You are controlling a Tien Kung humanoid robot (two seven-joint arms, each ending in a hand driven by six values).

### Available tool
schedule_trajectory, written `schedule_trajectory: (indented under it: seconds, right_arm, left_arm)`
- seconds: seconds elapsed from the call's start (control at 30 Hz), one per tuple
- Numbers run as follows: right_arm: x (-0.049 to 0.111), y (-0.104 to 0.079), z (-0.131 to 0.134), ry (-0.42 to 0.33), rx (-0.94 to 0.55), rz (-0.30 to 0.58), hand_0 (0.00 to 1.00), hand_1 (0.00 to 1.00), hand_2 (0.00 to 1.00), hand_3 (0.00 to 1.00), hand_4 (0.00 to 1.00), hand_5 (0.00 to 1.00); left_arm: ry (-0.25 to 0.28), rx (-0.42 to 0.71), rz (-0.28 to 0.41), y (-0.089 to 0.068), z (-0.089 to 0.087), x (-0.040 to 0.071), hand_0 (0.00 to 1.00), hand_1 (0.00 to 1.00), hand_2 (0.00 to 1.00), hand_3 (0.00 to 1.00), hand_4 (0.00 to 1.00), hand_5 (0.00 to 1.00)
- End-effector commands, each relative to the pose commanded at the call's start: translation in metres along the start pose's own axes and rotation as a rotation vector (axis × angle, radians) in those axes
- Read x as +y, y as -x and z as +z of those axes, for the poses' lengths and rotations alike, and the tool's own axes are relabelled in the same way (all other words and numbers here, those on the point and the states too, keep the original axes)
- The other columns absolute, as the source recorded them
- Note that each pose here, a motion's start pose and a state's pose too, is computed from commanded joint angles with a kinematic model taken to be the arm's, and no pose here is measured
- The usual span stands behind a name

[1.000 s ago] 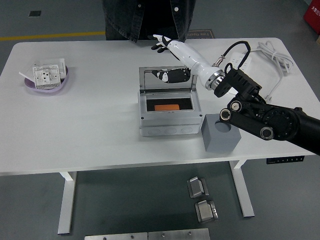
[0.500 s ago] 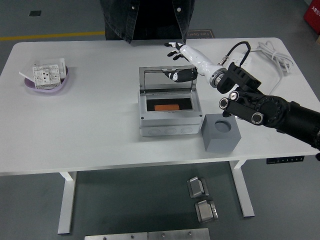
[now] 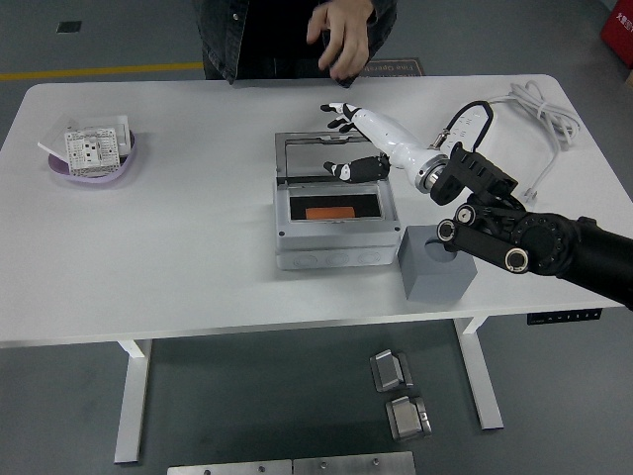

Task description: Pick up the cylinder from the cube,place it in the box,flap close box

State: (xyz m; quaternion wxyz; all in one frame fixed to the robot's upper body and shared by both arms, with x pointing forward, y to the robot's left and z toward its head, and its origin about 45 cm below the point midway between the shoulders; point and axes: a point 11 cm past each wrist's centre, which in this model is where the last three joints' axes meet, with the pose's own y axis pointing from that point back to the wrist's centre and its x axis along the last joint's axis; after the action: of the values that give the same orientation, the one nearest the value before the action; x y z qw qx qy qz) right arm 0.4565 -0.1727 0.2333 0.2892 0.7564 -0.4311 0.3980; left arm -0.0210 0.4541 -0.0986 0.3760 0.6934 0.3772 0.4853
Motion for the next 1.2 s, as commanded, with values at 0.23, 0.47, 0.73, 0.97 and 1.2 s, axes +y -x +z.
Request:
schedule_trajectory:
  seconds: [0.23,0.47,0.73,0.97,1.2]
  right_arm:
    - [0.012,0.011,-0.009,-0.045,0.016,-0.011,0.866,0.794,0.833,0.928,0.720,0.186]
    - [0.024,0.024,-0.017,-0.077,0.021,-0.032,0.854,0.789,0.830,0.925,0.726,0.209]
    - [0.041,0.034,-0.021,-0.098,0.020,-0.049,0.839,0.789,0.828,0.923,0.724,0.221]
    - [0.057,0.043,-0.020,-0.088,-0.005,-0.065,0.835,0.785,0.828,0.924,0.720,0.226]
    - [0.066,0.042,-0.014,-0.062,-0.063,-0.039,0.823,0.783,0.827,0.926,0.715,0.227]
  left_arm:
    - [0.000,0.003,-0.003,0.002,-0.002,0.000,0.690,0.696,0.635,0.652,0.555,0.364]
    - [-0.002,0.005,-0.005,0.003,-0.004,-0.001,0.689,0.695,0.635,0.652,0.555,0.364]
    - [-0.006,0.008,-0.005,0.004,-0.006,-0.001,0.690,0.696,0.635,0.652,0.555,0.365]
    - [-0.013,0.010,-0.008,0.005,-0.008,-0.001,0.690,0.696,0.635,0.652,0.555,0.366]
    - [-0.017,0.011,-0.008,0.005,-0.009,-0.001,0.690,0.695,0.635,0.653,0.554,0.364]
